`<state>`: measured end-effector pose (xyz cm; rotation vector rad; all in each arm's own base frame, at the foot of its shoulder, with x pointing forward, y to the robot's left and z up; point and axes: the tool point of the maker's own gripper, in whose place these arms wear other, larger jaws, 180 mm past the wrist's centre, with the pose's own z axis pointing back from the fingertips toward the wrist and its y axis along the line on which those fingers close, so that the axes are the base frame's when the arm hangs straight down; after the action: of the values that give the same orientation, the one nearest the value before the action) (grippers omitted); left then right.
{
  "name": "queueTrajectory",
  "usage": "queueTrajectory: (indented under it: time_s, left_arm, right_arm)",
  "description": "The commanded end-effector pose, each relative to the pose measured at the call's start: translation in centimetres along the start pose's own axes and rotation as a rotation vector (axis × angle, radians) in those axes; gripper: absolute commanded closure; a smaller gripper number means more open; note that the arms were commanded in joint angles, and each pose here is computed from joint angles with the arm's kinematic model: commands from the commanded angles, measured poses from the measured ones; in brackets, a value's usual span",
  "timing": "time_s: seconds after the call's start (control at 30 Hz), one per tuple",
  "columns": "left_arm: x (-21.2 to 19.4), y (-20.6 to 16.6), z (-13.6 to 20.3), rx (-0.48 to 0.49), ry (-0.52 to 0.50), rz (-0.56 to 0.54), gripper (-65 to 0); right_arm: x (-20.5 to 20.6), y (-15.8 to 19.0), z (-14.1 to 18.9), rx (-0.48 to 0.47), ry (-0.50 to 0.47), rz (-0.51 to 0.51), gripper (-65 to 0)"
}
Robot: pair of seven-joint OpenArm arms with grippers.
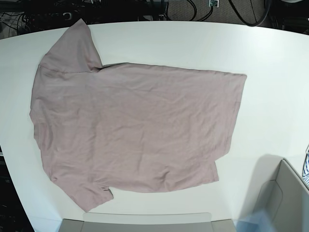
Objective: Fold the T-shirt properly
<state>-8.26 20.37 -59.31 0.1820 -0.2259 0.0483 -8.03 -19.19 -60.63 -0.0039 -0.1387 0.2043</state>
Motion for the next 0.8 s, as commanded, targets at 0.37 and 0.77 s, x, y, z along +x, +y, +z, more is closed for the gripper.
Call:
queueTrajectory:
  time_s: [0.37, 0.77]
  left_arm:
    - [5.6, 7.5, 8.9, 0.155, -0.15, 0.0, -0.1]
    - [15.3, 10.5, 16.7, 0.241, -0.435, -0.025, -0.1]
  right_arm:
    - [1.8, 1.3, 9.8, 0.073, -0.202, 0.061, -0.3]
    - [12.3, -3.4, 19.2, 0.094, -0.512, -0.141, -0.3]
